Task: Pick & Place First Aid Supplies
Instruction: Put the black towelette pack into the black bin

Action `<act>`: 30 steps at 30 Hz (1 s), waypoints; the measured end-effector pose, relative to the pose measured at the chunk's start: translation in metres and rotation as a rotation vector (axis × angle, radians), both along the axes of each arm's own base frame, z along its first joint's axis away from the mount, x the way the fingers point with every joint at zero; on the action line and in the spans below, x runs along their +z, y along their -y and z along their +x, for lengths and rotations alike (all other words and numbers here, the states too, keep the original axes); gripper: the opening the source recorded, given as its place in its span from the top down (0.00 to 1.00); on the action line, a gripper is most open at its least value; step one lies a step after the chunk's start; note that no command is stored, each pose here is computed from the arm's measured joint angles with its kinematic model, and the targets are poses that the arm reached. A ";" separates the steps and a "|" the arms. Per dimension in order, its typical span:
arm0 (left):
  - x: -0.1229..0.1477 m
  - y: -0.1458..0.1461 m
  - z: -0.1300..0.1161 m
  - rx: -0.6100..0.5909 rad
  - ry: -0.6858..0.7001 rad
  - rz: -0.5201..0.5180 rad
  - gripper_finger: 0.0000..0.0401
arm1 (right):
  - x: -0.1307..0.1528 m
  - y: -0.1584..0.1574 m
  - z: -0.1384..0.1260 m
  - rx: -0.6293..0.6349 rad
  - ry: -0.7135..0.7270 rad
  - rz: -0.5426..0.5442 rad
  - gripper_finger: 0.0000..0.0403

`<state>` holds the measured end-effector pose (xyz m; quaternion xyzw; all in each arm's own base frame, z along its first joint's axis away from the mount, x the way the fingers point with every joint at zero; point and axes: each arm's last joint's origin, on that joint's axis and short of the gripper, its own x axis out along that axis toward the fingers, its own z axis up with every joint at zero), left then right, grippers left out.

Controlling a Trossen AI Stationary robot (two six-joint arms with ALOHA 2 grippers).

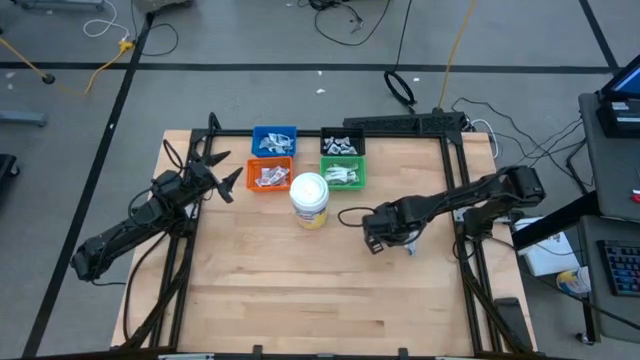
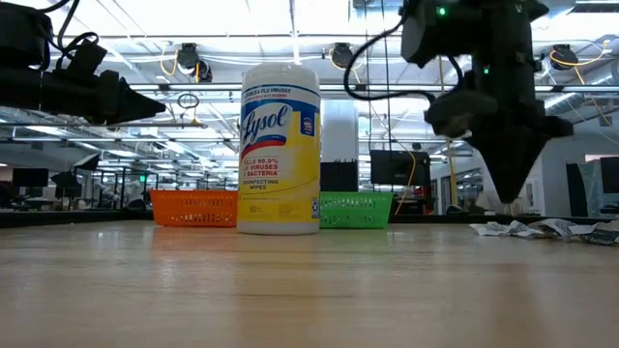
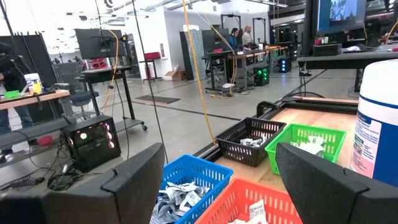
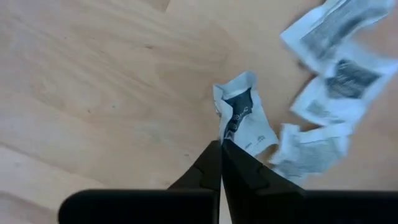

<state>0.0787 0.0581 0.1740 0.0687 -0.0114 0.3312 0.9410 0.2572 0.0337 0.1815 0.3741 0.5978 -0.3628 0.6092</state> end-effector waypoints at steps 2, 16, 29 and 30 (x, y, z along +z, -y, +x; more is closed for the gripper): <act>0.000 0.000 0.000 0.000 0.000 0.000 0.23 | 0.009 0.003 0.001 0.040 -0.010 -0.004 1.00; 0.000 0.000 0.000 0.000 0.000 0.000 0.23 | 0.044 0.057 0.021 0.391 -0.012 -0.068 1.00; 0.000 0.000 0.000 0.000 0.000 0.000 0.23 | 0.058 0.173 0.065 0.620 0.054 -0.151 1.00; 0.000 0.000 0.000 0.000 0.000 0.000 0.23 | 0.058 0.182 0.069 0.642 0.062 -0.165 1.00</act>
